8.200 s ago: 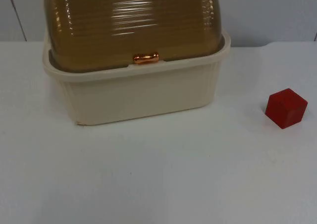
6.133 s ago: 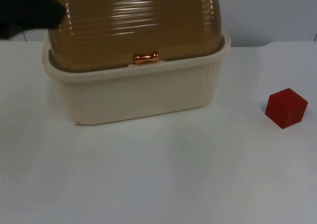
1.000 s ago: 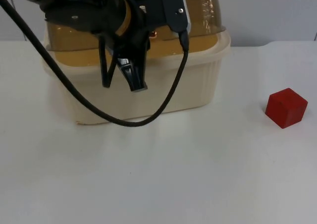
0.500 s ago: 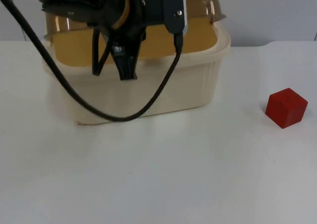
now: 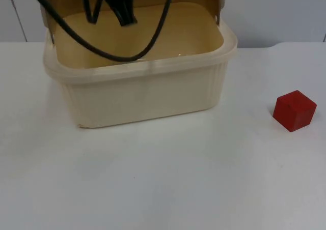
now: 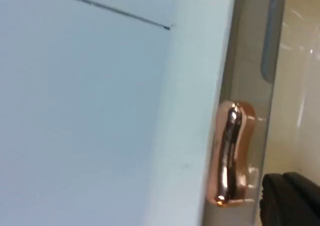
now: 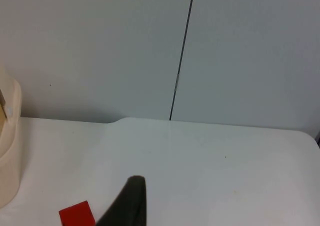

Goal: Open the box lid with the left hand, place the block into the box with the right hand, then close the box lid with the left hand.

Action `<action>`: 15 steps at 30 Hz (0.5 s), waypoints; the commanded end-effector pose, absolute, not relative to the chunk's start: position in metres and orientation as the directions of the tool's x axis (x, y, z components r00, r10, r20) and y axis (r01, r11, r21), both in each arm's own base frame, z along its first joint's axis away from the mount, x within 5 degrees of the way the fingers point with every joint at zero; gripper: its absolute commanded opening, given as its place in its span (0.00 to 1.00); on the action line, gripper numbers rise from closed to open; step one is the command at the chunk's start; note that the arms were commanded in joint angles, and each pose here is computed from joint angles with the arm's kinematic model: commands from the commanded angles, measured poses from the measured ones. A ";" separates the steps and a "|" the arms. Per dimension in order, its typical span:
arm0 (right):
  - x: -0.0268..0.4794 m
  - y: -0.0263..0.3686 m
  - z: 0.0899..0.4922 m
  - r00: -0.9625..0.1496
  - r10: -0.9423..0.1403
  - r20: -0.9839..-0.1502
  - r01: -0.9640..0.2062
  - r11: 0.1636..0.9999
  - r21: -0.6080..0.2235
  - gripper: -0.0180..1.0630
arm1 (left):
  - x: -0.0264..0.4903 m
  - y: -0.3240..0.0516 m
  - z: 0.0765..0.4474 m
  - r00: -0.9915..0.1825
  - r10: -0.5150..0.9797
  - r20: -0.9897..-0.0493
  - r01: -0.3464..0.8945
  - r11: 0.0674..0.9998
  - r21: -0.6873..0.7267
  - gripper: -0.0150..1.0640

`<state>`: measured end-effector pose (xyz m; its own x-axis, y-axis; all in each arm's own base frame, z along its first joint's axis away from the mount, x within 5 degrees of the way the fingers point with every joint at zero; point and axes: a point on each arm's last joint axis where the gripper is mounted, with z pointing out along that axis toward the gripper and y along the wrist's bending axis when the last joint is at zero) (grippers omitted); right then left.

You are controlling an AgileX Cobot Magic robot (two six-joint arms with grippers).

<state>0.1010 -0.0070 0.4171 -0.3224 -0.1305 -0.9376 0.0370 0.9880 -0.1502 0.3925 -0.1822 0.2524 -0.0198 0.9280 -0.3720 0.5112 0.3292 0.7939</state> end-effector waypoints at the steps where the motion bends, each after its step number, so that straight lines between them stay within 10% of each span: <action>1: 0.101 -0.008 0.421 -0.298 -0.131 -0.945 0.045 0.988 -0.151 0.99 | 0.389 -0.186 0.254 -0.082 0.892 -0.444 0.519 0.419 0.745 0.01; 6: 0.101 -0.008 0.421 -0.298 -0.131 -0.945 0.045 0.988 -0.151 0.99 | 0.366 -0.202 0.264 -0.230 0.786 -0.574 0.538 0.594 0.598 0.01; 11: 0.101 -0.008 0.421 -0.298 -0.131 -0.945 0.045 0.988 -0.151 0.99 | 0.342 -0.222 0.272 -0.492 0.426 -0.760 0.518 0.844 0.138 0.01; 15: 0.101 -0.007 0.421 -0.298 -0.118 -0.947 0.048 0.989 -0.138 0.99 | 0.330 -0.226 0.277 -0.602 0.253 -0.758 0.476 0.875 -0.087 0.01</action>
